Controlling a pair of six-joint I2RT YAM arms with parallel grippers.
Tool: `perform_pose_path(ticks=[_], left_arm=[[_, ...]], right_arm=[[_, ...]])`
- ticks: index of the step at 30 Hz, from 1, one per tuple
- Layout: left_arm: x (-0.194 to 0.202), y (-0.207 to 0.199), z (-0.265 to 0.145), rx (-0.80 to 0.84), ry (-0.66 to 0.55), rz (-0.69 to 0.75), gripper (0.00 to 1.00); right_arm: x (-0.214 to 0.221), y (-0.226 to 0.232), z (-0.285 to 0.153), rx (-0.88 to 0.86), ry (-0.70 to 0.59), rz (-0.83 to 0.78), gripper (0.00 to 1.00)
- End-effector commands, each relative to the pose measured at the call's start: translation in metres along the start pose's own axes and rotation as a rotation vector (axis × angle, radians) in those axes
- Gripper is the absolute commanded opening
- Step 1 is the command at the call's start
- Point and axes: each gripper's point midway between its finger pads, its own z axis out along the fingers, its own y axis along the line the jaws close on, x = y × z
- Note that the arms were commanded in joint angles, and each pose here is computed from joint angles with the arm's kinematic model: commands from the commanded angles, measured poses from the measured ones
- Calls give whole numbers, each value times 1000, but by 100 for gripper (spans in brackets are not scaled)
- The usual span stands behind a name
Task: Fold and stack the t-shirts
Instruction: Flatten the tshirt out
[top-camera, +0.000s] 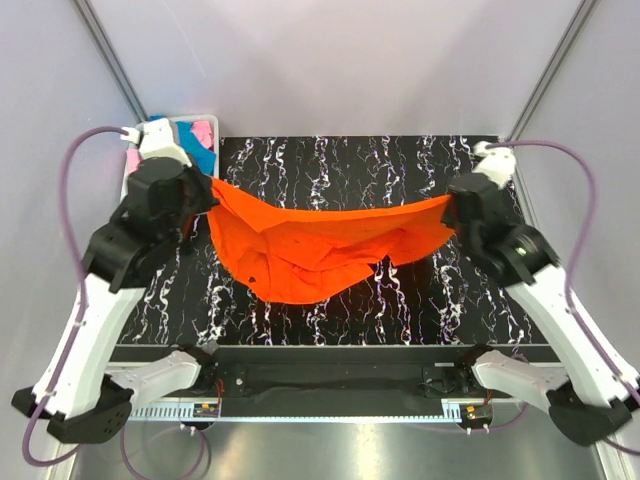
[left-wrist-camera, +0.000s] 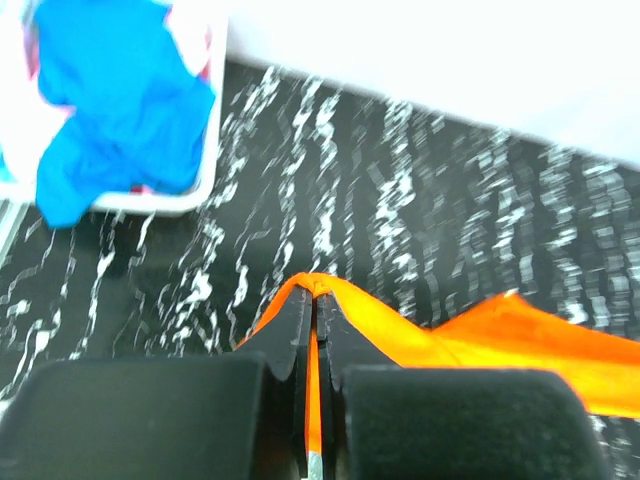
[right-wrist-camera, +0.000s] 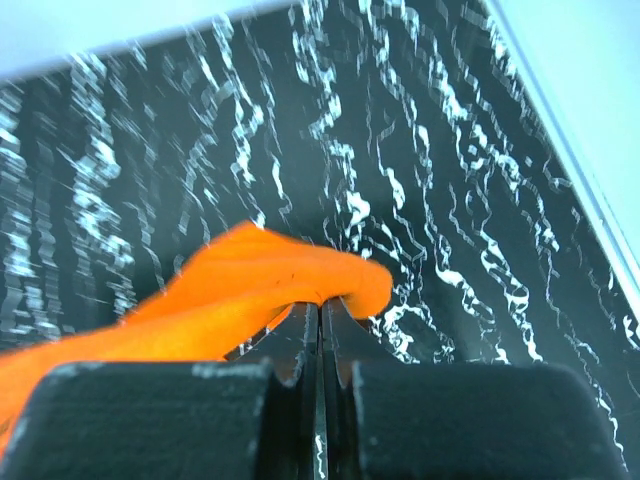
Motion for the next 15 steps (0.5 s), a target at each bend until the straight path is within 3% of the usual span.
perform_pose_path(ticks=[1, 5, 9, 15], left_arm=[[-42, -9, -37, 124, -116, -6, 0], [-75, -5, -60, 129, -210, -10, 0], [-102, -12, -51, 84, -232, -9, 0], [-140, -35, -56, 147, -292, -22, 0]], right_arm=[[-35, -20, -40, -45, -95, 42, 0], [-57, -32, -57, -49, -157, 37, 0], [-86, -32, -65, -37, -212, 37, 0], [-126, -31, -82, -64, -298, 47, 0]])
